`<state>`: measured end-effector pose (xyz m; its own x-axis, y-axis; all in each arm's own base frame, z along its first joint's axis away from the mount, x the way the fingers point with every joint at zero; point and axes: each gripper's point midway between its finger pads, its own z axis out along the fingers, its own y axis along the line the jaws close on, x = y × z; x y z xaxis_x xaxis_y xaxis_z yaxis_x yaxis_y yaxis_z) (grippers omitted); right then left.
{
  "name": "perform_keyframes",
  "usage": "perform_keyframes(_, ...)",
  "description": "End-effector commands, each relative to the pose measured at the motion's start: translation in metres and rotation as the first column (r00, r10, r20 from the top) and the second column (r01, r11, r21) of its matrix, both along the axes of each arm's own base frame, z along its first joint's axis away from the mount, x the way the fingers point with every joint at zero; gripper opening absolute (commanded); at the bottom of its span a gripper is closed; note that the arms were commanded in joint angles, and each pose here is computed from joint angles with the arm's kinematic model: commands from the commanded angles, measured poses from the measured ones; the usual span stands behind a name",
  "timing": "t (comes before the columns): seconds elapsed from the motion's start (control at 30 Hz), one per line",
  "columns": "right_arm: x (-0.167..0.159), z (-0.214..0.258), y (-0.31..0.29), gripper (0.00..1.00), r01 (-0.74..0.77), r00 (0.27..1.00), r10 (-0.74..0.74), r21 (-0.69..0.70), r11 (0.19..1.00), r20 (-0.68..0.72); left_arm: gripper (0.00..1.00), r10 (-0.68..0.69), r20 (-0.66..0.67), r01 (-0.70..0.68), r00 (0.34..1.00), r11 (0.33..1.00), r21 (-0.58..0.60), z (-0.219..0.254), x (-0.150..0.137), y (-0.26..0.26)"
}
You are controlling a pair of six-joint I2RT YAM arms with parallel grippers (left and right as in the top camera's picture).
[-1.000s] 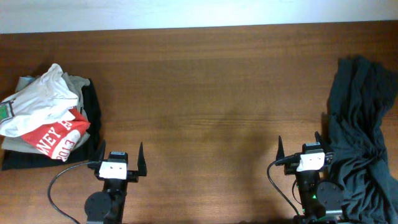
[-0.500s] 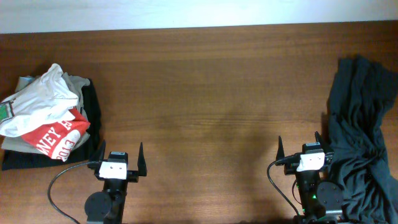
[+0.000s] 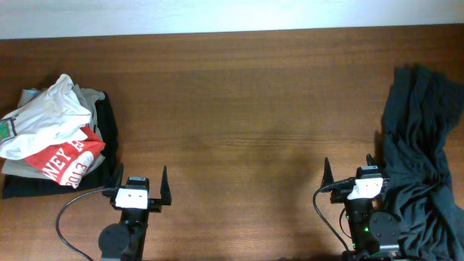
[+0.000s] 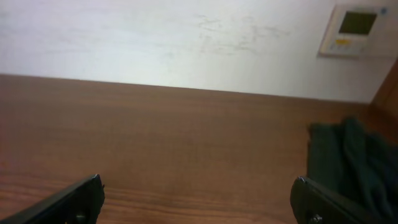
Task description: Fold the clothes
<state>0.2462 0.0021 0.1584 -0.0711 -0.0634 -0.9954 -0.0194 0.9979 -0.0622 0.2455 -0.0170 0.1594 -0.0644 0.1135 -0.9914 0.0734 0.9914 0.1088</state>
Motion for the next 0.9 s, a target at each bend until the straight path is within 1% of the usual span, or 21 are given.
perform_keyframes(0.0,0.000,-0.007,-0.008,0.99,0.062,0.998,-0.058,0.113,0.992,-0.039,0.99,-0.004,0.013,0.005,1.000,0.998,-0.060,0.016,0.000,-0.001)
perform_keyframes(0.03,0.000,-0.006,-0.013,0.99,0.094,0.995,-0.086,0.143,0.985,-0.059,0.99,-0.003,-0.013,0.003,1.000,0.998,-0.060,0.017,0.001,-0.001)
perform_keyframes(0.13,0.003,0.007,-0.014,0.99,0.108,0.988,-0.092,0.136,0.985,-0.125,0.99,-0.003,-0.109,-0.003,0.994,0.999,-0.053,0.024,0.009,-0.001)
perform_keyframes(0.23,0.011,0.021,-0.014,0.99,0.124,0.965,-0.091,0.121,0.985,-0.247,0.99,-0.002,-0.221,-0.008,0.975,0.999,-0.044,0.038,0.030,-0.003)
perform_keyframes(0.33,0.023,0.033,-0.014,0.98,0.142,0.915,-0.091,0.100,0.985,-0.394,0.99,0.000,-0.332,-0.013,0.943,0.999,-0.035,0.046,0.054,-0.005)
perform_keyframes(0.43,0.046,0.032,-0.013,0.99,0.145,0.850,-0.085,0.076,0.987,-0.519,0.99,0.002,-0.401,-0.015,0.916,0.999,-0.029,0.056,0.072,-0.006)
perform_keyframes(0.47,0.049,0.028,-0.018,0.99,0.162,0.831,-0.112,0.045,0.986,-0.544,0.99,0.003,-0.407,-0.015,0.913,0.999,-0.028,0.057,0.075,-0.006)
perform_keyframes(0.5,0.051,0.021,-0.031,0.96,0.220,0.806,-0.166,0.026,0.975,-0.568,0.99,0.003,-0.409,-0.016,0.912,0.999,-0.028,0.058,0.077,-0.006)
perform_keyframes(0.57,0.038,-0.005,-0.072,0.99,0.475,0.685,-0.329,0.055,0.878,-0.649,0.99,-0.014,-0.410,-0.001,0.912,0.999,-0.036,0.058,0.077,-0.009)
perform_keyframes(0.6,0.023,-0.025,-0.096,0.99,0.595,0.583,-0.389,0.049,0.802,-0.714,0.99,-0.029,-0.409,0.012,0.912,0.999,-0.043,0.058,0.076,-0.011)
perform_keyframes(0.67,-0.002,-0.058,-0.132,1.00,0.738,0.411,-0.434,0.013,0.675,-0.802,0.99,-0.031,-0.409,0.014,0.912,0.999,-0.045,0.058,0.076,-0.012)
perform_keyframes(0.73,-0.017,-0.089,-0.152,0.95,0.794,0.282,-0.418,-0.034,0.606,-0.864,0.99,-0.031,-0.412,0.014,0.911,0.999,-0.044,0.057,0.077,-0.012)
perform_keyframes(0.77,-0.021,-0.102,-0.155,0.93,0.804,0.241,-0.400,-0.049,0.593,-0.884,0.99,-0.031,-0.413,0.014,0.910,0.999,-0.044,0.057,0.077,-0.012)
perform_keyframes(0.83,-0.024,-0.124,-0.158,0.85,0.809,0.176,-0.375,-0.084,0.582,-0.910,0.99,-0.031,-0.413,0.014,0.910,0.999,-0.044,0.057,0.077,-0.012)
perform_keyframes(0.87,-0.024,-0.133,-0.159,0.79,0.807,0.158,-0.365,-0.093,0.583,-0.918,0.99,-0.031,-0.413,0.014,0.910,0.999,-0.044,0.057,0.077,-0.012)
